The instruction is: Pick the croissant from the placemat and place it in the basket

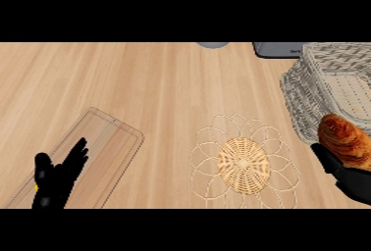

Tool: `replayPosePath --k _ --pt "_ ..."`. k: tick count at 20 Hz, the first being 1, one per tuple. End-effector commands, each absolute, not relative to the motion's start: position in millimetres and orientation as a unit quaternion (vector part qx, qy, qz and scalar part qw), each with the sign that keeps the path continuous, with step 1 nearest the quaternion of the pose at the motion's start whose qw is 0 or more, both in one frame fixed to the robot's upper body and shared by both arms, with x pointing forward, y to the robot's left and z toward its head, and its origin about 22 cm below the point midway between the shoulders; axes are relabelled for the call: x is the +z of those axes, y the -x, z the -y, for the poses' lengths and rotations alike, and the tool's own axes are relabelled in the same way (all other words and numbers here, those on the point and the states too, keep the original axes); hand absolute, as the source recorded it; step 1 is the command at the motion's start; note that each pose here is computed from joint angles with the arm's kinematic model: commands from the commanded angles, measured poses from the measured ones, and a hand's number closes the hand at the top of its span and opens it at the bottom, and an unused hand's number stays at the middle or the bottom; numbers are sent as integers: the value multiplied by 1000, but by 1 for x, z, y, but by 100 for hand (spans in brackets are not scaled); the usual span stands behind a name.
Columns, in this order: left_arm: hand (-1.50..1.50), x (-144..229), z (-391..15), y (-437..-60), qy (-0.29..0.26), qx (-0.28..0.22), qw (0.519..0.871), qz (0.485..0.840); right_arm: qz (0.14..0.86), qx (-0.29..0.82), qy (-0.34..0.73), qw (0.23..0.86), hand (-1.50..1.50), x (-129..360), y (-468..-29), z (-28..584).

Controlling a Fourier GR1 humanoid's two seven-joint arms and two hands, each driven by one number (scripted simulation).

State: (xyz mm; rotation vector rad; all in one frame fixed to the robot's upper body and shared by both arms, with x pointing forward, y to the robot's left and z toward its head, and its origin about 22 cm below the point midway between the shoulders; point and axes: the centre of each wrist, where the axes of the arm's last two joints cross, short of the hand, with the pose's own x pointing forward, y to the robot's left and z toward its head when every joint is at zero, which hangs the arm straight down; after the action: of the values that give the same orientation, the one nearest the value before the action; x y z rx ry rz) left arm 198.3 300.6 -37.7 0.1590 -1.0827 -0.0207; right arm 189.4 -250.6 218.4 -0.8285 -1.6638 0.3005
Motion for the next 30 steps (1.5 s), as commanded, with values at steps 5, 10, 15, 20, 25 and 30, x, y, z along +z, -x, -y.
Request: replayPosePath --k 5,10,15,20,25,30 --pt "0 -47 -287 -192 -72 -14 871 485 709 65 369 597 150 293 -222 312" --pt "0 -48 -292 -193 -66 -14 872 485 685 71 388 613 150 314 -239 343" --pt "0 -49 -293 -187 -70 -17 872 483 668 91 406 616 150 285 -267 378" --pt "0 -42 -292 -192 -67 -22 868 492 668 100 414 610 150 241 -307 389" --pt "0 -51 -282 -193 -75 -27 871 485 667 51 362 649 150 241 -317 416" --pt "0 -42 -285 -209 -72 -14 869 490 682 6 324 656 150 208 -342 424"
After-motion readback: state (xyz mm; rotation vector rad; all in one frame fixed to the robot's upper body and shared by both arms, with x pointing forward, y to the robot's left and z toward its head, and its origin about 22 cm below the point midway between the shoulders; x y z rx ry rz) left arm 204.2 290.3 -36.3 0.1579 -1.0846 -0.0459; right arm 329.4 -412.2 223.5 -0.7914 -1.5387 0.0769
